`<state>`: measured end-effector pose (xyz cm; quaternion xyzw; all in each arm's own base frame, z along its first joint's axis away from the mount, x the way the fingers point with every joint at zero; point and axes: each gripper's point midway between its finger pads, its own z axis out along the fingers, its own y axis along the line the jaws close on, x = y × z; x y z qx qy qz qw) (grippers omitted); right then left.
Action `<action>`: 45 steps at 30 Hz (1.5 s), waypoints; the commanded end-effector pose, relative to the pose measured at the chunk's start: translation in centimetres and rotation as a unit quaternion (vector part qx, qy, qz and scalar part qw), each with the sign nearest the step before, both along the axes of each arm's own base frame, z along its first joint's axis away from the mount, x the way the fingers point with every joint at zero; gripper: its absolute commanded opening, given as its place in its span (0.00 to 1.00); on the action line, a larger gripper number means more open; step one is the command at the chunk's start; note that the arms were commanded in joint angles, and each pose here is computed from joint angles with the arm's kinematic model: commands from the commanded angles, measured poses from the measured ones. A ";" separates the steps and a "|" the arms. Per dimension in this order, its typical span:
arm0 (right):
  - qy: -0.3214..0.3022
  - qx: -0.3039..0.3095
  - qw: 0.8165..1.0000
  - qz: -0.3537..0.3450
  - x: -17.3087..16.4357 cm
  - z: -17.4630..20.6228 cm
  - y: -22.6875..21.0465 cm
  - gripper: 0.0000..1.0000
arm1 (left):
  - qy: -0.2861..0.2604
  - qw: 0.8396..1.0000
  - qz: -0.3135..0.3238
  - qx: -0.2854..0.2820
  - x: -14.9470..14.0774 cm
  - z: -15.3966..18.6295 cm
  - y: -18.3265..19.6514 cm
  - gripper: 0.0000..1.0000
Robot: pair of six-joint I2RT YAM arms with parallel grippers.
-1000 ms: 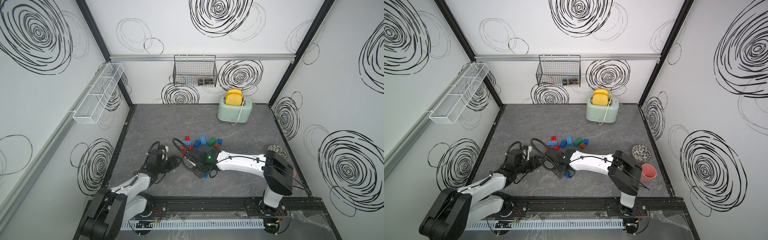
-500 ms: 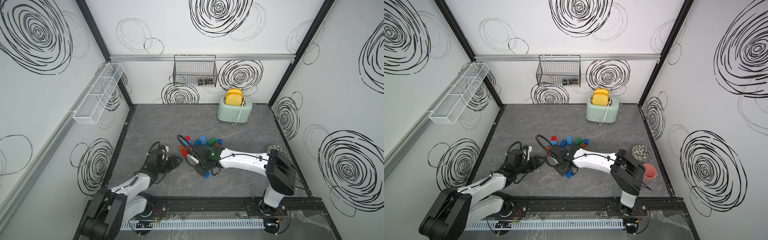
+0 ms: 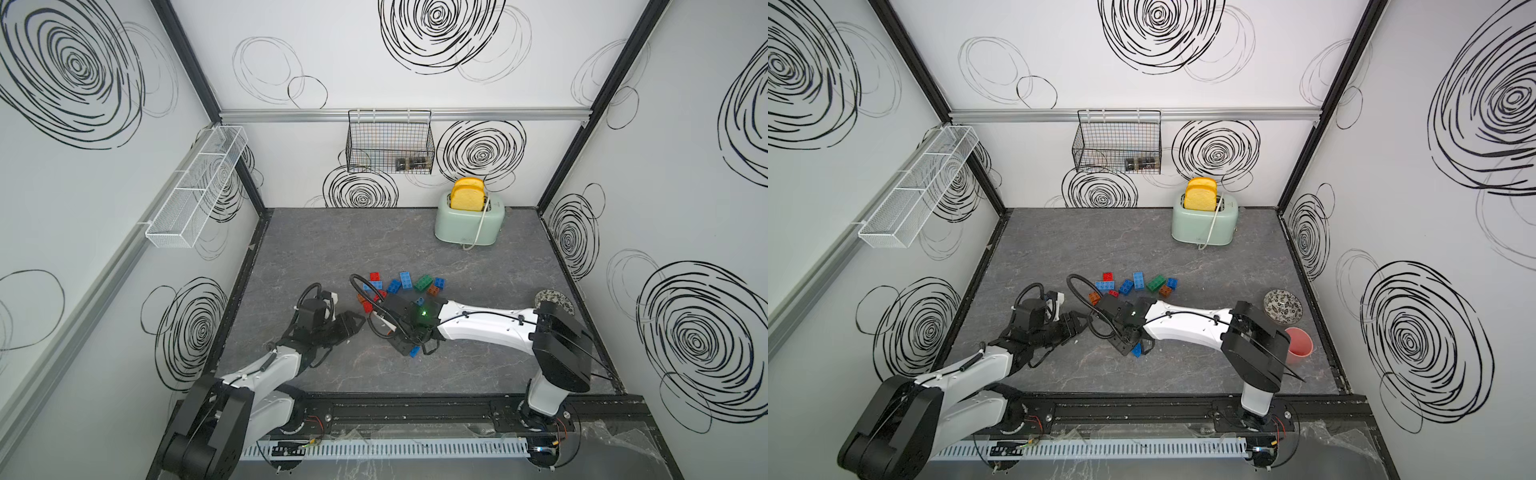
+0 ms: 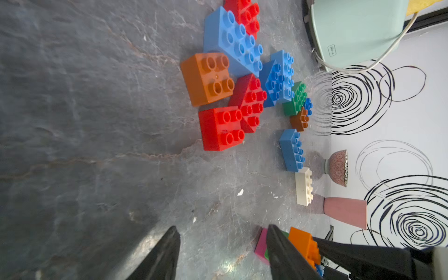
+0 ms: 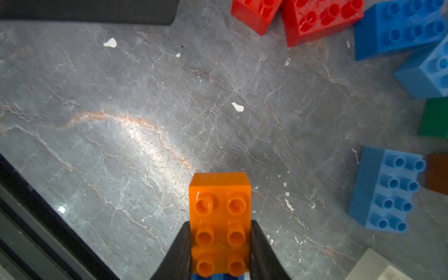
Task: Assemble a heart with lego
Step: Assemble the lego brick with the lego brick.
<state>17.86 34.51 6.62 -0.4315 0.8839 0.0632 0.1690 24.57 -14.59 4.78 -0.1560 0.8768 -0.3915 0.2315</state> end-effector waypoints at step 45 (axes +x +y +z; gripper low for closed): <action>0.040 -0.095 0.993 0.061 -2.4 -3.1 -3.0 0.30 | -0.006 1.000 -0.001 0.002 -0.1 0.3 -0.4 0.62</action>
